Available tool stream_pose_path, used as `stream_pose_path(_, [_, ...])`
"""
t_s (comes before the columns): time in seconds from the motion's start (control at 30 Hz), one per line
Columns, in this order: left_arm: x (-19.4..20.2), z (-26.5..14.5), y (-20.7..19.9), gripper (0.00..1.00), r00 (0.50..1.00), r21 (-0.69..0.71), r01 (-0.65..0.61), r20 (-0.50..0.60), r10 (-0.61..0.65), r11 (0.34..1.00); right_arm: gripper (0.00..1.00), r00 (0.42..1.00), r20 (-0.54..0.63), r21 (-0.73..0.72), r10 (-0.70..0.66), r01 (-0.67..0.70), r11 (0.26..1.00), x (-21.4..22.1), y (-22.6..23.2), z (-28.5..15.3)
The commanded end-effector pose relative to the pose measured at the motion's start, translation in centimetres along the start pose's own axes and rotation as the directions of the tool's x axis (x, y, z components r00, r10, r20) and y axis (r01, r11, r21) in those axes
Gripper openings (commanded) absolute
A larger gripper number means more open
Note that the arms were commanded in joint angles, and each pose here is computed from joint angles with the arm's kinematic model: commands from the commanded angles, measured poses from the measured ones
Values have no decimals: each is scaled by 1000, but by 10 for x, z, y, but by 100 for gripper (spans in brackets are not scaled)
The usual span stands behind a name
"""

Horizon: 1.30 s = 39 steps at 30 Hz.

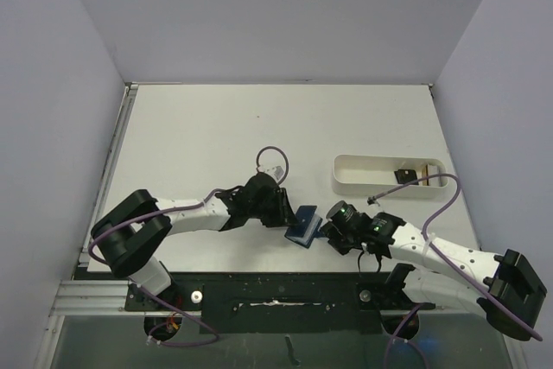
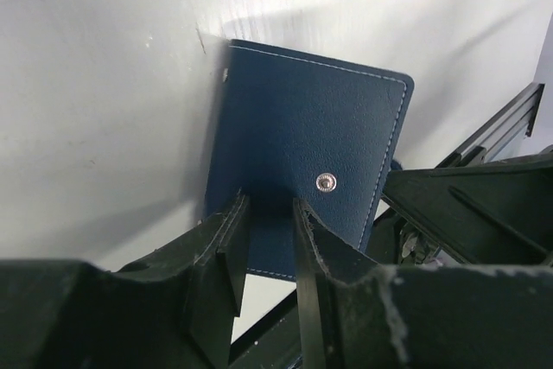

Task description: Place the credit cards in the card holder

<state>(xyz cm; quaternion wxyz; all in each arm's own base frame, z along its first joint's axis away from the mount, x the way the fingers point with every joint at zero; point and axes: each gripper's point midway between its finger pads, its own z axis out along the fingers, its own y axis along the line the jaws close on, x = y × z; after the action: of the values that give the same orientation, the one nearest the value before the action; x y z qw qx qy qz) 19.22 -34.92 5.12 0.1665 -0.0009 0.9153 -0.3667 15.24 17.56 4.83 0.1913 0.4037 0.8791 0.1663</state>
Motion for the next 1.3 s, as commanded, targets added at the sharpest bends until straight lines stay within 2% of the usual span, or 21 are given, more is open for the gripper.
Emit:
stream_pose_path(0.0, [-4,5,-23,25,998,57,-55,21,54,997,39,999,-2,-13,54,-54,998,3,1,0])
stream_pose_path(0.13, [0,11,-15,25,998,30,-57,13,57,998,35,998,4,-11,57,-57,998,3,-2,3])
stream_pose_path(0.23, [-2,12,-10,24,998,3,-63,19,63,998,26,999,30,-9,43,-43,999,-1,-5,5])
stream_pose_path(0.37, [-3,14,-9,24,997,-5,-69,20,69,998,22,995,93,-38,-23,27,999,-11,-2,7])
stream_pose_path(0.43, [-3,16,-10,24,997,-5,-71,14,71,997,23,990,125,-54,-60,67,996,-16,1,8])
stream_pose_path(0.53, [-4,17,-11,24,997,-11,-72,12,72,997,32,984,153,-46,-90,98,994,-21,1,8])
stream_pose_path(0.63, [-4,20,-10,24,997,-15,-73,8,73,997,32,981,165,-36,-101,109,993,-23,-1,9])
stream_pose_path(0.73, [-3,22,-7,24,998,-29,-68,-1,68,997,27,979,174,-31,-107,114,993,-25,-2,11])
stream_pose_path(0.93, [-2,24,-4,24,998,-55,-63,-9,63,996,5,966,213,-48,-145,158,986,-31,3,9])
stream_pose_path(1.0, [-4,24,-4,25,998,-67,-70,-4,69,995,0,946,235,-92,-222,249,964,-33,16,6])
stream_pose_path(1.13, [-9,26,-9,27,997,-60,-74,-4,73,995,0,872,310,-189,-379,447,874,-36,47,-4])
stream_pose_path(1.27, [-17,30,-20,28,999,3,-47,-18,47,999,0,785,345,-211,-514,598,773,-38,66,-6])
